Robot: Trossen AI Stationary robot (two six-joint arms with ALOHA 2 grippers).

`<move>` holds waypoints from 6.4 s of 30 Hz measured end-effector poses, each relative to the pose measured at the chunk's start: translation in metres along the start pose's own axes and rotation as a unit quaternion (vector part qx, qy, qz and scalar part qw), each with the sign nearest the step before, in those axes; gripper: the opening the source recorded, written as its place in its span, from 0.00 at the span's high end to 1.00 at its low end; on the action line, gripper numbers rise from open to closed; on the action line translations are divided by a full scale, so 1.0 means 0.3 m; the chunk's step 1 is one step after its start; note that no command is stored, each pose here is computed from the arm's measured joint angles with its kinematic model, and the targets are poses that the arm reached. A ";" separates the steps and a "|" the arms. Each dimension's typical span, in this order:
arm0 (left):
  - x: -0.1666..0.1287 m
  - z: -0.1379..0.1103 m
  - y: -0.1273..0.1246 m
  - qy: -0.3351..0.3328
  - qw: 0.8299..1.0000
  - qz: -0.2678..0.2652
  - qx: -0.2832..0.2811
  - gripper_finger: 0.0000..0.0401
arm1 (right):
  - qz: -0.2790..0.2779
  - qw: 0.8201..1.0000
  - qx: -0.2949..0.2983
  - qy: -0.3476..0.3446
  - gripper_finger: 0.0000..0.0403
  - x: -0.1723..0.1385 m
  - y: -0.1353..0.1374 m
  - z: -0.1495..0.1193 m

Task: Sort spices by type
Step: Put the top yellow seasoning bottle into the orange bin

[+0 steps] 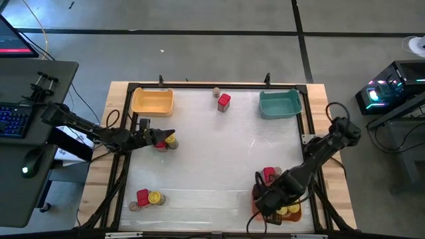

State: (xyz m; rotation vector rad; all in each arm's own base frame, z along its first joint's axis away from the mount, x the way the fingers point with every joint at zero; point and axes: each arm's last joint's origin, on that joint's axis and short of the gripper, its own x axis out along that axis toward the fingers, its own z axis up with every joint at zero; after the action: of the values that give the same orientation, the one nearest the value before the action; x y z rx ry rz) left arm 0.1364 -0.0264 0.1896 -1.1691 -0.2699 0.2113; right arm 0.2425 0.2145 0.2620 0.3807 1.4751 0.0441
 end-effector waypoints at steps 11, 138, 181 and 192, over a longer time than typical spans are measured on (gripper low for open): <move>0.052 0.028 -0.180 0.094 0.979 -0.080 0.160 0.54 | 0.007 0.974 0.039 -0.222 1.00 -0.119 -0.053 0.129; 0.360 0.065 -0.508 0.247 0.826 0.174 0.476 1.00 | -0.029 0.945 -0.108 -0.306 0.31 -0.159 -0.294 0.430; 0.197 -0.021 -0.405 0.152 0.885 0.177 0.403 1.00 | -0.046 0.973 -0.179 -0.140 0.26 0.127 -0.411 0.540; 0.195 -0.020 -0.402 0.151 0.882 0.182 0.407 1.00 | -0.032 0.976 -0.159 -0.145 0.48 0.097 -0.405 0.531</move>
State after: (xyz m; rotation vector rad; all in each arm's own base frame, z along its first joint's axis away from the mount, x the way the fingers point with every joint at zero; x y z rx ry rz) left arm 0.1968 -0.0594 0.3049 -0.3842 0.3096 0.4187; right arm 0.3764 0.0724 0.2081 0.0732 1.1647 0.1652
